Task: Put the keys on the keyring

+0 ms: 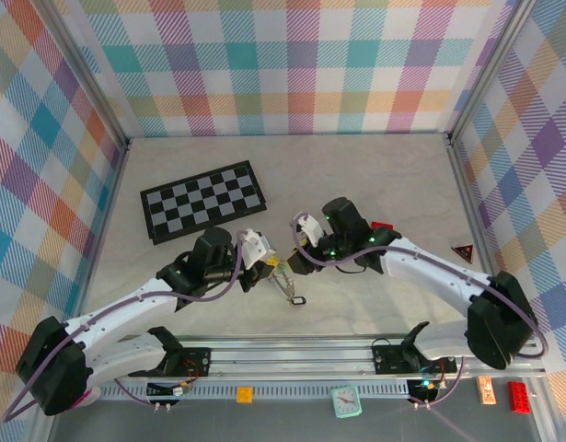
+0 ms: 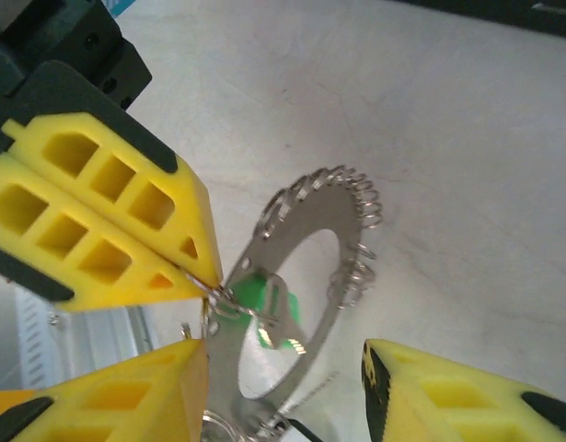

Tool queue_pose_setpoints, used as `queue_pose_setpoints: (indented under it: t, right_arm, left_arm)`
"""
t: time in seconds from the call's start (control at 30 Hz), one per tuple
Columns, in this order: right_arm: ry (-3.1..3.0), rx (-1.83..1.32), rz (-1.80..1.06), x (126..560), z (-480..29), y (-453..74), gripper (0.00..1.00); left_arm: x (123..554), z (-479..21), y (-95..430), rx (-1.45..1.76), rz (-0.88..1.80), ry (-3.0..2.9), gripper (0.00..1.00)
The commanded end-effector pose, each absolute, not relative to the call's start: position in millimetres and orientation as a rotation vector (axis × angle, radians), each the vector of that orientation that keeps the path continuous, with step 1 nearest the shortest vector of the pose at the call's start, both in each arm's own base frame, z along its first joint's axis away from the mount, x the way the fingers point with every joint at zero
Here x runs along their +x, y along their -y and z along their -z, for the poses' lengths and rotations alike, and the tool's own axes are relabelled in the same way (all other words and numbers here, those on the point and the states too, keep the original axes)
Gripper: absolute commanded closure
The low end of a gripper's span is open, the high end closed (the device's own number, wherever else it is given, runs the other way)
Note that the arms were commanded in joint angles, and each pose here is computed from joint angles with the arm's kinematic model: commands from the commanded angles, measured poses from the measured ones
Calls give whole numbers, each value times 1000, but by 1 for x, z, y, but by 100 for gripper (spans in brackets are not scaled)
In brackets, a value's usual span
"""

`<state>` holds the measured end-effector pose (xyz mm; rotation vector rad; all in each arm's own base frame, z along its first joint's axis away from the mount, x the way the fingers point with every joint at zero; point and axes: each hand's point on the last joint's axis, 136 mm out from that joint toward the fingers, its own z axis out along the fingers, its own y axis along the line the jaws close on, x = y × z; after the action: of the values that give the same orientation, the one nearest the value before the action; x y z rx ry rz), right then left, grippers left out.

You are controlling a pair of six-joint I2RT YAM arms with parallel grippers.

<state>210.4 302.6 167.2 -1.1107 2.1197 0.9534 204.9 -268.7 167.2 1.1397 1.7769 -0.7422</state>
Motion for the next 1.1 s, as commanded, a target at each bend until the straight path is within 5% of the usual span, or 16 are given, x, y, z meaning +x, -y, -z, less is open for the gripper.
queue_pose_setpoints:
  t: [0.0, 0.23, 0.57, 1.07]
  right_arm:
    - [-1871, -1215, -839, 216, -180, -298, 51]
    - [-1480, -1463, -822, 186, -187, -301, 53]
    - [-1469, -1486, -914, 179, -188, -308, 65]
    - [-1511, -1405, -787, 186, -186, -290, 68]
  left_arm:
    - [202, -198, 280, 1139, 781, -1568, 100]
    - [194, -207, 287, 1157, 803, -1349, 100]
    - [183, -201, 296, 1216, 878, -1283, 100]
    - [176, -194, 298, 1270, 898, -1268, 100]
